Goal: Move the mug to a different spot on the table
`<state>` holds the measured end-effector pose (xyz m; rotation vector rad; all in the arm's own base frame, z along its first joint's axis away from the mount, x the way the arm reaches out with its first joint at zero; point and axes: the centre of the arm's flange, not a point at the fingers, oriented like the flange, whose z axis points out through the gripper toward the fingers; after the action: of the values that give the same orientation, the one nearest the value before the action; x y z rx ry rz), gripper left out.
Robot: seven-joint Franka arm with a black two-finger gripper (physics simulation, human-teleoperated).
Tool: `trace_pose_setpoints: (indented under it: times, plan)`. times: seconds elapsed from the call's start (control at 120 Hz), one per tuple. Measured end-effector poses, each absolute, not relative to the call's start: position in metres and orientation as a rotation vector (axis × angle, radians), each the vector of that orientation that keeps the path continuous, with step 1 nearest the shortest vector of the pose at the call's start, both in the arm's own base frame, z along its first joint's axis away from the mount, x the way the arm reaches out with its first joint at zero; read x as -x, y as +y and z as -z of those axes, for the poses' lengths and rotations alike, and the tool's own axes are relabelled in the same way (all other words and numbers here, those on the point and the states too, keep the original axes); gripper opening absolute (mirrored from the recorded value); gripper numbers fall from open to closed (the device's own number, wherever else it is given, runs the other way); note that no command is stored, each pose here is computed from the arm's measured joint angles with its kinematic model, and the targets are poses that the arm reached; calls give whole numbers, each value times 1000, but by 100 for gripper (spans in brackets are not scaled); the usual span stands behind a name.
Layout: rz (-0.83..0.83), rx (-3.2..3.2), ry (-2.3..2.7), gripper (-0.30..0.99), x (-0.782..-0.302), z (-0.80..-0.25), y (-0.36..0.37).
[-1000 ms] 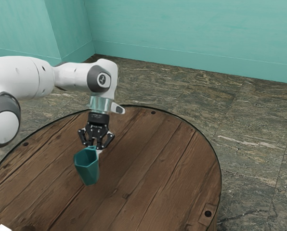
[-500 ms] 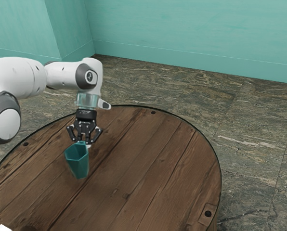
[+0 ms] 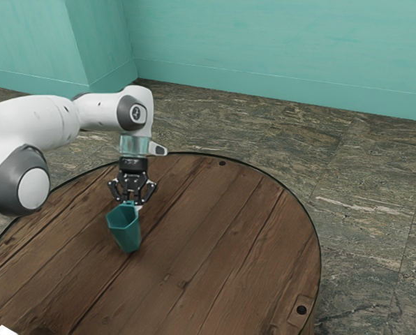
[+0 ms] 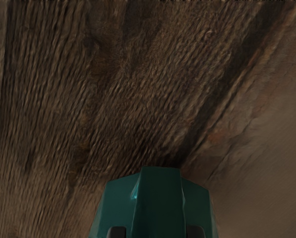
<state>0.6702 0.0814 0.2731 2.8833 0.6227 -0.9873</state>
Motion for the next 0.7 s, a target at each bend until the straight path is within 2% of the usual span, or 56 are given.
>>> trace_pose_setpoints:
  times: [0.567,0.7]
  plan:
    - [956,-2886,581,0,-679,-262,82]
    - [960,-2871,587,29,-677,-259,84]
